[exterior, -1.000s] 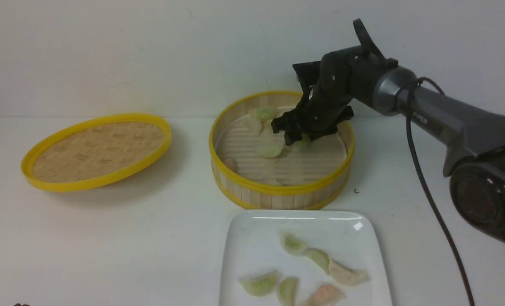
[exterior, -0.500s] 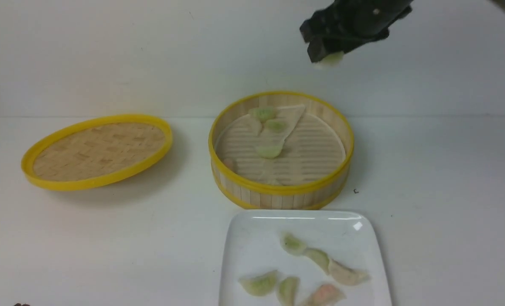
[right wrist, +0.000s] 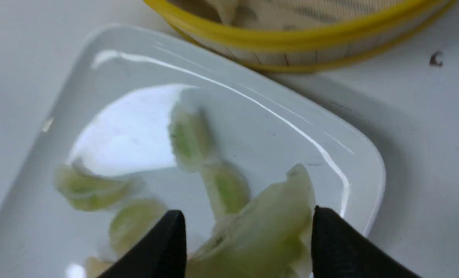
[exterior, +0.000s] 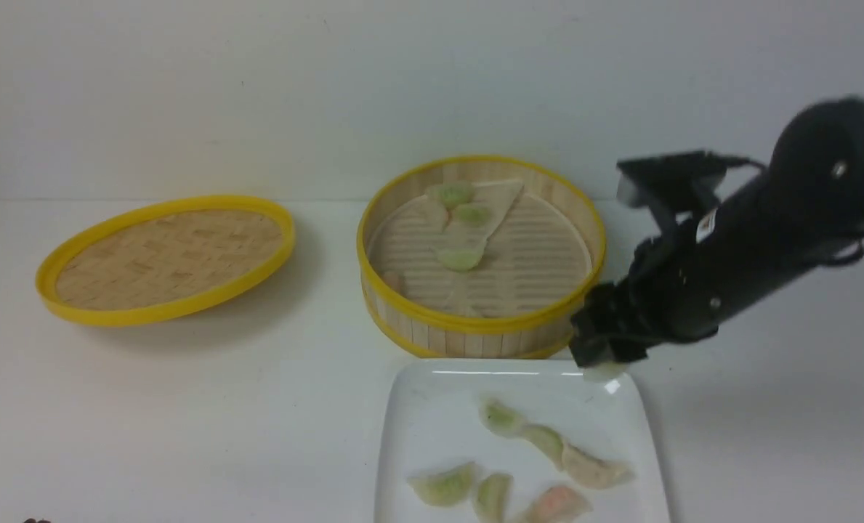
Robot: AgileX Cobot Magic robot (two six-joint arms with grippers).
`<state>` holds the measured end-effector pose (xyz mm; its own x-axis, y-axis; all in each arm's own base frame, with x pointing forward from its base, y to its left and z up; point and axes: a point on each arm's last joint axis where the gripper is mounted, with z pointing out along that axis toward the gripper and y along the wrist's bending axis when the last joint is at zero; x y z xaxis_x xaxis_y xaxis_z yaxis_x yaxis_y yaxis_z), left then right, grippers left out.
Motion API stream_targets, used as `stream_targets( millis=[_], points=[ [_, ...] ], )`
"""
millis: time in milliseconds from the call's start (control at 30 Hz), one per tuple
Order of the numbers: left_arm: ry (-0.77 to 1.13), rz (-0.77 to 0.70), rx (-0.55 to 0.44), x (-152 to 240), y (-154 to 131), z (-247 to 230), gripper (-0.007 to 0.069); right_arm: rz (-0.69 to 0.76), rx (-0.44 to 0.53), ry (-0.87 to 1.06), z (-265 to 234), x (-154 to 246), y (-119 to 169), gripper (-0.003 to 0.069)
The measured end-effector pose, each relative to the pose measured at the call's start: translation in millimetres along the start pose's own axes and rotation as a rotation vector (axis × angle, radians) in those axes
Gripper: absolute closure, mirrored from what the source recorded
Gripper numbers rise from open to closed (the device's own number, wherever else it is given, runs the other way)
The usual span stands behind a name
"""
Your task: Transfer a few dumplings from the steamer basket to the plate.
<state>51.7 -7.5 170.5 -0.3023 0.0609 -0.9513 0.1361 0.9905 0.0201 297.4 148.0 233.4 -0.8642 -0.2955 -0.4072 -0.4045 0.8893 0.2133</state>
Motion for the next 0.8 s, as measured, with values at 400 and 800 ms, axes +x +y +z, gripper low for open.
stream_targets(
  millis=[400,800],
  points=[
    [0.000,0.000,0.000,0.0,0.0,0.0,0.0631,0.081,-0.009,0.070,60.8,2.1,-11.3,0.0182],
    [0.000,0.000,0.000,0.0,0.0,0.0,0.0631,-0.019,-0.039,-0.202,-111.7,-0.6,25.2,0.0385]
  ],
)
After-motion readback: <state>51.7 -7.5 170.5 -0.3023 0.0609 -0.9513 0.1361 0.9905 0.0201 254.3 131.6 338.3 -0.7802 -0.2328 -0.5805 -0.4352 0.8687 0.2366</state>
